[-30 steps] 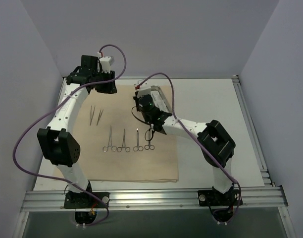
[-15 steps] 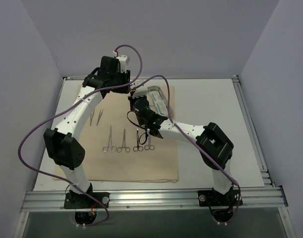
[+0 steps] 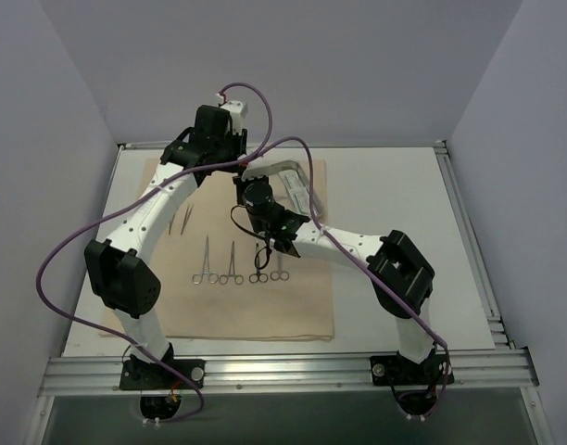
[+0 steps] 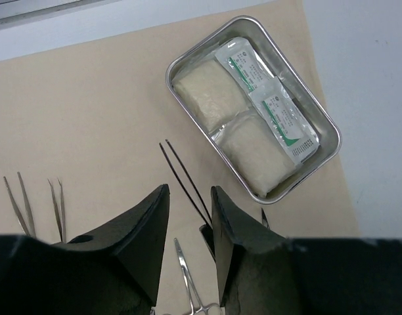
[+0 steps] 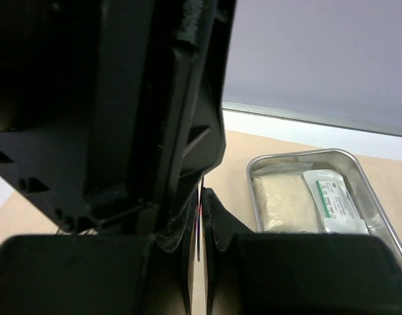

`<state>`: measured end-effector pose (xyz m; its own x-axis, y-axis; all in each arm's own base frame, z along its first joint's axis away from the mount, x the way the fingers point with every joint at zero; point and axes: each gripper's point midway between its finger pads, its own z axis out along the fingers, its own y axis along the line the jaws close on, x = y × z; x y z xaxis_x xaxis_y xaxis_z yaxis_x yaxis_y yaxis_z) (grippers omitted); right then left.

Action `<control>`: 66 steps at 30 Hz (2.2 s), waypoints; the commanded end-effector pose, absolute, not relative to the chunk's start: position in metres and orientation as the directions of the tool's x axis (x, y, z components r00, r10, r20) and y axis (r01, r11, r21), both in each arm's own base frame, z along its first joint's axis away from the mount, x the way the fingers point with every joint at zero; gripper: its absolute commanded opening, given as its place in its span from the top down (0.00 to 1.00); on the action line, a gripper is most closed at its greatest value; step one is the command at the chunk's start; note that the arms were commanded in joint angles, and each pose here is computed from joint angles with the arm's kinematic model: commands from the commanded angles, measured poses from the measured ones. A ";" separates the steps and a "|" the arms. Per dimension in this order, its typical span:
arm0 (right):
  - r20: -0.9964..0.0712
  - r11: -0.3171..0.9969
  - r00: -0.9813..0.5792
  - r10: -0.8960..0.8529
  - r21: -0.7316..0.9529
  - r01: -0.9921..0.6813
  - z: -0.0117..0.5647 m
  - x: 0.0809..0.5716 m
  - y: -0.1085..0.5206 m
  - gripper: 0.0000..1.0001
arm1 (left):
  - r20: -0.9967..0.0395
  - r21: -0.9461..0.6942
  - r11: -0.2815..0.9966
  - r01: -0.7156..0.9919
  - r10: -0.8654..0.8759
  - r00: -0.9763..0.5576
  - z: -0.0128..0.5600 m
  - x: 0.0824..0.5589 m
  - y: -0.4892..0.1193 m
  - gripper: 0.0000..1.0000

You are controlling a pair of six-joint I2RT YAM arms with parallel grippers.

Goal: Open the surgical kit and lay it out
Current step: Place the medical item in the surgical kit.

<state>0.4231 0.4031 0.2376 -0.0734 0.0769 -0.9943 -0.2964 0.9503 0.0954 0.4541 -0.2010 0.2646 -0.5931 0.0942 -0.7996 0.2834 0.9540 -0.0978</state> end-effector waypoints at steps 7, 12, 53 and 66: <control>-0.986 0.938 -0.052 0.156 0.165 -0.305 0.260 0.426 0.417 1.00 | -0.836 -0.103 0.951 0.293 0.077 -0.543 0.283 0.459 -0.209 0.61; -0.985 0.938 -0.045 0.165 0.171 -0.302 0.266 0.424 0.414 1.00 | -0.822 -0.085 0.956 0.280 0.092 -0.562 0.265 0.463 -0.208 0.65; -0.985 0.758 -0.170 0.017 0.123 -0.641 0.256 0.395 0.430 0.62 | -0.567 -0.050 0.988 0.147 0.094 -0.818 0.089 0.479 -0.080 0.98; -0.982 0.748 -0.190 0.007 0.132 -0.651 0.252 0.401 0.409 0.63 | -0.491 -0.057 0.992 0.110 0.068 -0.869 0.036 0.487 -0.059 0.98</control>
